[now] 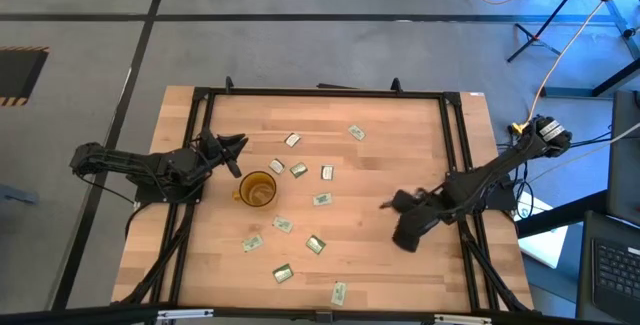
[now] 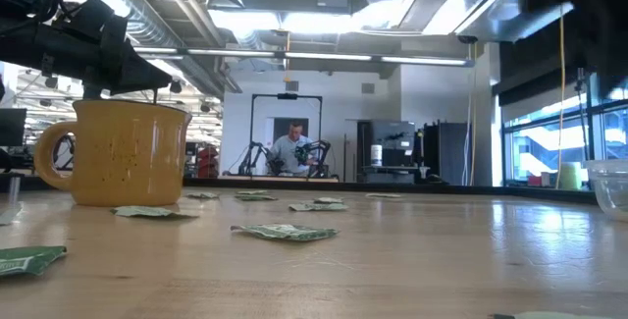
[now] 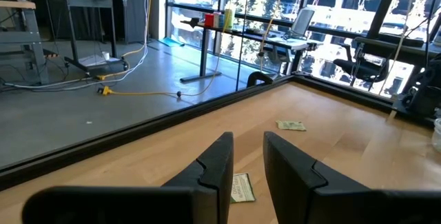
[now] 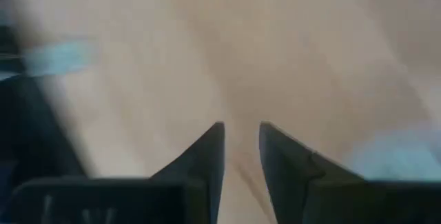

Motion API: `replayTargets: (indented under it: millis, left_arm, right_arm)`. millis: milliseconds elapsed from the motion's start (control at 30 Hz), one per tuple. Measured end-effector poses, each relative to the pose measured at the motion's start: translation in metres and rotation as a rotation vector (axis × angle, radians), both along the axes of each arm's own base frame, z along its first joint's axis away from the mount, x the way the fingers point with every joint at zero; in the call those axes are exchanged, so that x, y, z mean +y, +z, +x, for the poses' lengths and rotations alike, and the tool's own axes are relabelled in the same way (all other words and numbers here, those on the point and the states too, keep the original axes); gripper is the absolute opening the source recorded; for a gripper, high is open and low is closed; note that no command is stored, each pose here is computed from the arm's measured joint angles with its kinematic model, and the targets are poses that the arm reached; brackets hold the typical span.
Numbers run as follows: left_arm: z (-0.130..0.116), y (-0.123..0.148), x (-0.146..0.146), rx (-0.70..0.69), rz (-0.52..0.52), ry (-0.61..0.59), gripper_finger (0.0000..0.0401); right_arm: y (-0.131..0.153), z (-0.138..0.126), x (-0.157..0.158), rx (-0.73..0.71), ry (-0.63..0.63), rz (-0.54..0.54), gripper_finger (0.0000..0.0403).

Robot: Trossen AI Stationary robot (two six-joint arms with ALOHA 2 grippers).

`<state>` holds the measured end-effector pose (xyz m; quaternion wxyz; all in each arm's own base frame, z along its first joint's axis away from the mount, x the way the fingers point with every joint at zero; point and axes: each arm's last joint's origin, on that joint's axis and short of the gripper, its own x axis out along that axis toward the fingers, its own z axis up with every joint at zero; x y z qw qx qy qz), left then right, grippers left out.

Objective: Pick and place Stevia / Truvia into bins
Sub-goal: Put the green stevia packet into the transparent container

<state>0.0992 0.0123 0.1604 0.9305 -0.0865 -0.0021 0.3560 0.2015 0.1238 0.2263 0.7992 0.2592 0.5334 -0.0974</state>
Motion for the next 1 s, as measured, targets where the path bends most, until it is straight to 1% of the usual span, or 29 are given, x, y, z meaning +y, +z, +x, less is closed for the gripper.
replayTargets:
  millis: [100, 200, 300, 433, 500, 600, 667, 767, 867, 933, 1000]
  left_arm:
    - [0.0, 0.0, 0.0, 0.0, 0.0, 0.0, 0.0075]
    - [0.0, 0.0, 0.0, 0.0, 0.0, 0.0, 0.0075]
    - [0.0, 0.0, 0.0, 0.0, 0.0, 0.0, 0.0075]
    - [0.0, 0.001, 0.0, -0.007, 0.0, -0.001, 0.0075]
    - [0.0, 0.002, 0.0, -0.022, -0.001, -0.001, 0.0075]
    - [0.0, 0.002, 0.0, -0.021, -0.001, -0.001, 0.0075]
    - [0.0, 0.002, 0.0, -0.022, -0.001, -0.001, 0.0075]
    - [0.0, 0.002, 0.0, -0.021, -0.001, -0.001, 0.0075]
    - [0.0, 0.002, 0.0, -0.021, -0.001, -0.001, 0.0075]
    - [0.0, 0.002, 0.0, -0.021, -0.001, -0.001, 0.0075]
    - [0.0, 0.002, 0.0, -0.021, -0.001, -0.001, 0.0075]
  right_arm:
    - [0.011, 0.018, 0.011, -0.258, 0.221, -0.023, 0.0092]
    - [0.015, 0.03, 0.018, -0.415, 0.363, -0.071, 0.0088]
    - [0.018, 0.037, 0.022, -0.499, 0.417, -0.095, 0.0084]
    - [0.018, 0.04, 0.018, -0.509, 0.426, -0.128, 0.0079]
    - [0.017, 0.041, 0.014, -0.516, 0.39, -0.204, 0.0076]
    - [0.018, 0.047, 0.001, -0.523, 0.275, -0.342, 0.007]
    - [0.018, 0.052, -0.01, -0.518, 0.21, -0.39, 0.0068]
    - [0.018, 0.061, -0.034, -0.496, 0.115, -0.408, 0.0067]
    - [0.014, 0.067, -0.069, -0.427, -0.032, -0.422, 0.0068]
    - [0.012, 0.07, -0.094, -0.382, -0.108, -0.42, 0.0068]
    - [0.01, 0.07, -0.119, -0.34, -0.13, -0.4, 0.0068]
